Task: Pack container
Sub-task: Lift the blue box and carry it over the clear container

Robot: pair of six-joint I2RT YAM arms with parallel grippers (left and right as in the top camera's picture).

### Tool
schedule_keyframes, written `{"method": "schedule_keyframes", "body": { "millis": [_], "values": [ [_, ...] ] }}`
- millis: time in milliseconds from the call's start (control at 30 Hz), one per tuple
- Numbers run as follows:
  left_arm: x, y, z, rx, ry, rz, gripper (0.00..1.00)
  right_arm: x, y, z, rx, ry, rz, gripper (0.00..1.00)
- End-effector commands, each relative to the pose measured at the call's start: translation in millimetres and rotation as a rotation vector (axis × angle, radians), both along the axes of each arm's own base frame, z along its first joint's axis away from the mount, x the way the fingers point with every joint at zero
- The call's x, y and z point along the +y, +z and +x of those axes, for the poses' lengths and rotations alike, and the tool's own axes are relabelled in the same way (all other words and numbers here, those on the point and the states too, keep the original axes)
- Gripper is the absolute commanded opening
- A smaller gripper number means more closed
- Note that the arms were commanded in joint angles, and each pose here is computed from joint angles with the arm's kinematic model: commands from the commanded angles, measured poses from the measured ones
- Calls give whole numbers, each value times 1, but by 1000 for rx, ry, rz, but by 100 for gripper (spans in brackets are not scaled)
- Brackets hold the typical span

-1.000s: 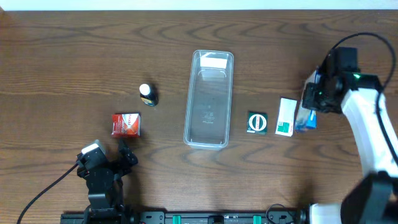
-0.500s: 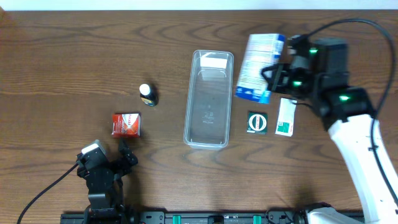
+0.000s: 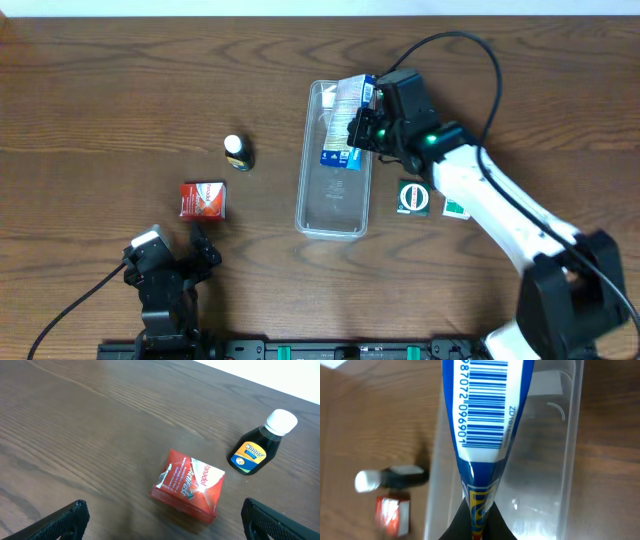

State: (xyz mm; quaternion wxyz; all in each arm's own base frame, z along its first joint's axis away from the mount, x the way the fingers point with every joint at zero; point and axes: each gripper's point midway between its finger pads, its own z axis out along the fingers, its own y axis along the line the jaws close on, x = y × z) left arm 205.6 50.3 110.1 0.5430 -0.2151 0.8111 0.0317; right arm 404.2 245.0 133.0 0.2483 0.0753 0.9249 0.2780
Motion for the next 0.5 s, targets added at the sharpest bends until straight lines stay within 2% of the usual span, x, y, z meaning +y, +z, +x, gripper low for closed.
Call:
{"method": "schedule_keyframes", "body": {
  "millis": [0, 200, 333, 467],
  "values": [
    [1, -7, -1, 18, -1, 17, 98, 12, 1, 8, 2, -6, 53, 1],
    [1, -7, -1, 18, -2, 17, 98, 20, -13, 14, 26, -12, 89, 2],
    [1, -7, -1, 18, -2, 17, 98, 20, -19, 14, 35, -10, 80, 14],
    [1, -7, -1, 18, -2, 17, 98, 19, -22, 11, 19, 35, 45, 13]
  ]
}}
